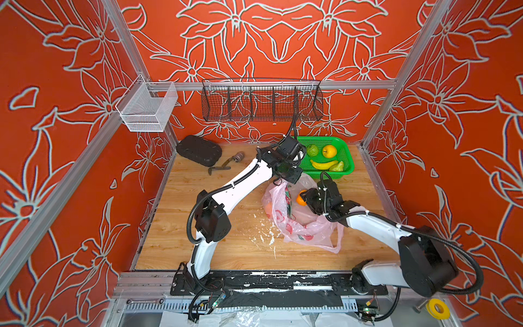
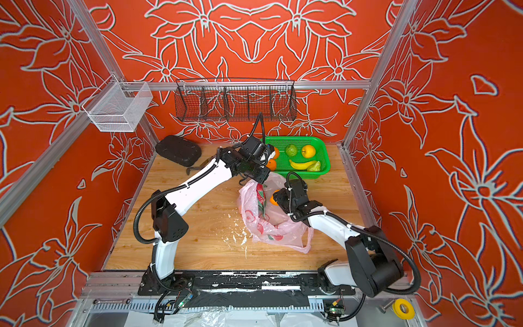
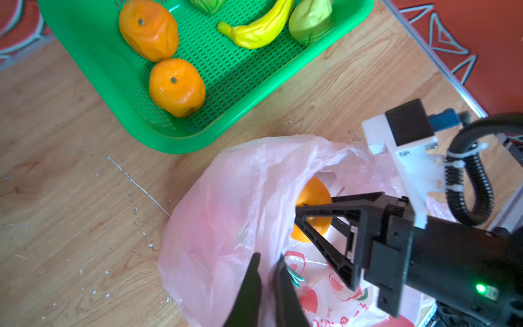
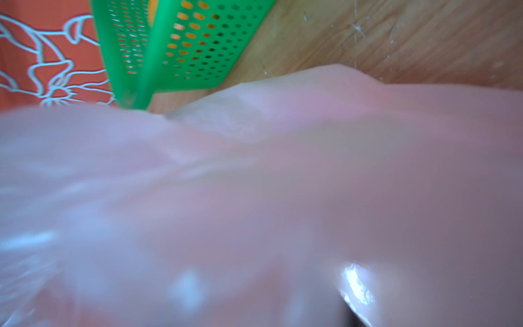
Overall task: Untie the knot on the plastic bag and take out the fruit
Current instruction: 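Grasp an orange inside the pink bag with the right gripper and lift it, then carry the orange to the green basket with the right gripper and release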
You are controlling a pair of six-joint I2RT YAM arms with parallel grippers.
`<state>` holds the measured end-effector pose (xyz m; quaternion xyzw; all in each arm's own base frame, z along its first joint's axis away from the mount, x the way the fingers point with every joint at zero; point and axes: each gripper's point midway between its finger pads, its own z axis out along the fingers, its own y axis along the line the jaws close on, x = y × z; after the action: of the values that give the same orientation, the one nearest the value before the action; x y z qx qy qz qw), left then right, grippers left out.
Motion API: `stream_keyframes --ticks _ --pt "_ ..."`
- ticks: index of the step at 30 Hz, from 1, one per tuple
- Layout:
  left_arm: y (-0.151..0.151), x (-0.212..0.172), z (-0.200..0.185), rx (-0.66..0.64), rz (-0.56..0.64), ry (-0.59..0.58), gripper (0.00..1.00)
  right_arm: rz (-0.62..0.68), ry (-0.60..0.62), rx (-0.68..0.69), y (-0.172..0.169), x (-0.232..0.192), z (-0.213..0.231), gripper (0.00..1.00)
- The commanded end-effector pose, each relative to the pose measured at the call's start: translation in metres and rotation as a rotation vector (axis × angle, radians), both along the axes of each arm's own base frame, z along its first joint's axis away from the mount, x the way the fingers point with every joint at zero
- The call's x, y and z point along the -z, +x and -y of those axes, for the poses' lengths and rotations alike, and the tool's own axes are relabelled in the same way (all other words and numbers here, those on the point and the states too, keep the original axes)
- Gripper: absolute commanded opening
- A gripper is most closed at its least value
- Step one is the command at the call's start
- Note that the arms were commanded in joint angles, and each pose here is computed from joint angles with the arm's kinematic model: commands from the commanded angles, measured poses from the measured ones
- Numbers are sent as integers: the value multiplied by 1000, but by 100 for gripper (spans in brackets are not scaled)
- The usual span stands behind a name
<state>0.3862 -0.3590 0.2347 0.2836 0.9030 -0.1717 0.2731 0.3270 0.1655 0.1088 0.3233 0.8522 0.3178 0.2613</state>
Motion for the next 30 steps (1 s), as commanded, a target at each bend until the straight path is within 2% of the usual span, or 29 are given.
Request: stream_keyframes --ticks 1,4,12,17,25,30 --pt "-11 -40 5 3 29 -116 23 23 -33 -44 -12 -9 4 51" --pt "-19 -58 6 0 39 -178 33 57 -44 -71 -20 -23 7 51" --pt "-50 -103 -10 -13 72 -290 45 176 -92 -111 -35 -73 19 51" --pt "-78 -123 -30 -17 83 -356 64 246 -114 -151 -36 -104 20 51" --pt "-110 -134 -57 32 148 -365 85 295 -62 -185 -17 -148 22 51" --pt "-119 -128 -59 94 184 -356 96 309 13 -143 9 -165 35 51"
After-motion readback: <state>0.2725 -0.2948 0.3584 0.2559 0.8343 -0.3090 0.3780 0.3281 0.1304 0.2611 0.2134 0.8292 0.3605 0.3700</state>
